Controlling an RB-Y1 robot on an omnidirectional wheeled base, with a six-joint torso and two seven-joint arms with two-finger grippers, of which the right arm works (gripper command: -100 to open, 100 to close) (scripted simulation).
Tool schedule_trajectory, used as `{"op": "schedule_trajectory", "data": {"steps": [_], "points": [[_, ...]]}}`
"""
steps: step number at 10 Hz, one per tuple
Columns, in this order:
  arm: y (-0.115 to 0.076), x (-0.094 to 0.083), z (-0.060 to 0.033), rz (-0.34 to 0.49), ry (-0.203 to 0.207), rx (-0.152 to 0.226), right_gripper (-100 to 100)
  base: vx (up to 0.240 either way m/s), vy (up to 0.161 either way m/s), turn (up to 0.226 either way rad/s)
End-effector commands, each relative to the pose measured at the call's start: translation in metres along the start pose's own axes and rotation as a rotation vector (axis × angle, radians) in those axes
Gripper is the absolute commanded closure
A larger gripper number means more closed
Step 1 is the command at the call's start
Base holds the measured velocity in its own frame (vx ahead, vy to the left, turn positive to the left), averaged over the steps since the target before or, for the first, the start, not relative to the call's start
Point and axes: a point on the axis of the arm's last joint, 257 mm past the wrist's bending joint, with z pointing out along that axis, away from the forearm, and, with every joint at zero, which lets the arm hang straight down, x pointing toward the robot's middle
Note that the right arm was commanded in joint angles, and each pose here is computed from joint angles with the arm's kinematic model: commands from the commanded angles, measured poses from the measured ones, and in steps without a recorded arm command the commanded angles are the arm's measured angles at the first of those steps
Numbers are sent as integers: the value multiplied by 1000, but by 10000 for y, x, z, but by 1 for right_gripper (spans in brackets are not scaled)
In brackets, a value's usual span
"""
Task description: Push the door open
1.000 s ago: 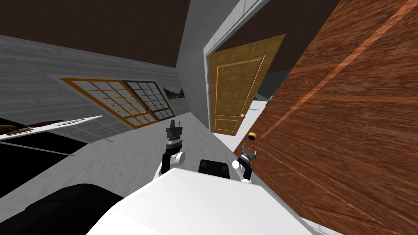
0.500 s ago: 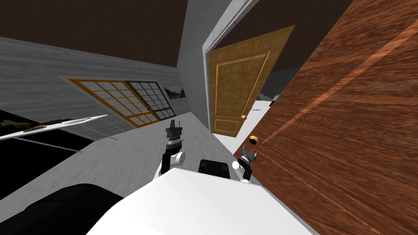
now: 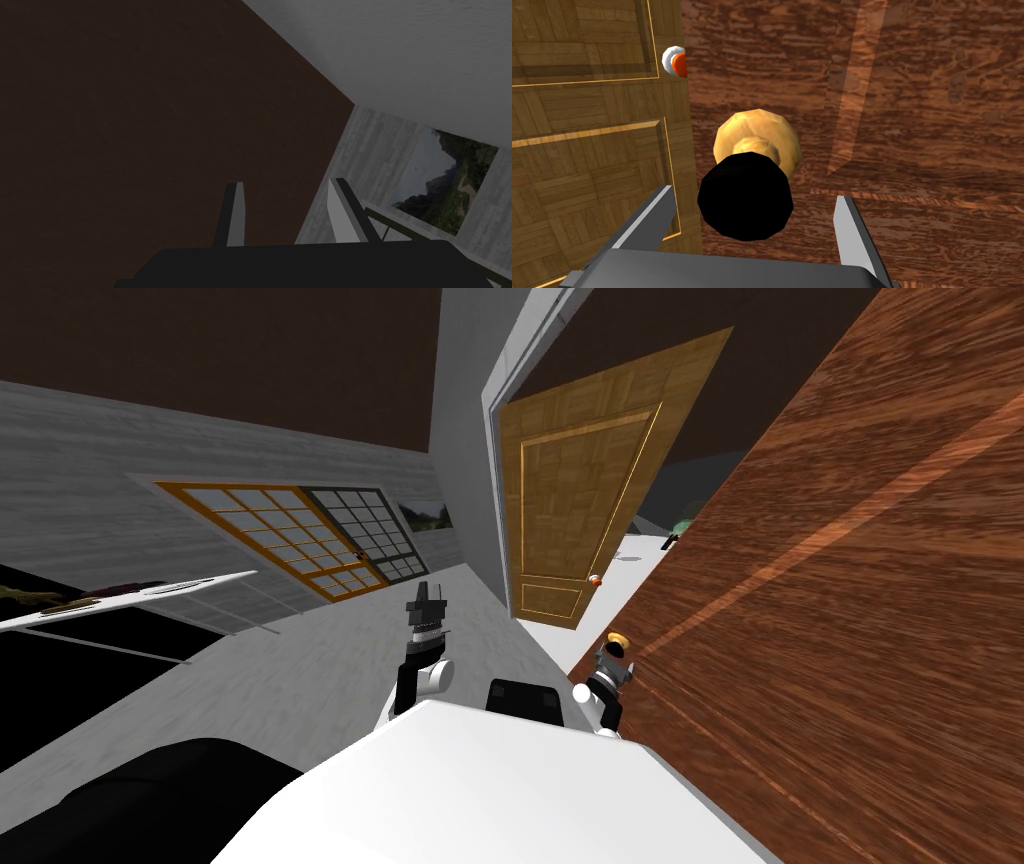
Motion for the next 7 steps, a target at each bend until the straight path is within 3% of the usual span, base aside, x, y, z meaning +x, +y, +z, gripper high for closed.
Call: {"op": "schedule_trajectory", "data": {"steps": [1,3,4,7], "points": [[-13,-30,-22,10,-11,-3,-100,117,-139,13],[-29,-41,-38,12,-14,-4,-100,106,-84,12],[-29,-41,-38,12,-14,-4,100,-10,4,-7],[-29,-41,-38,12,-14,-4,100,-10,7,1]]}}
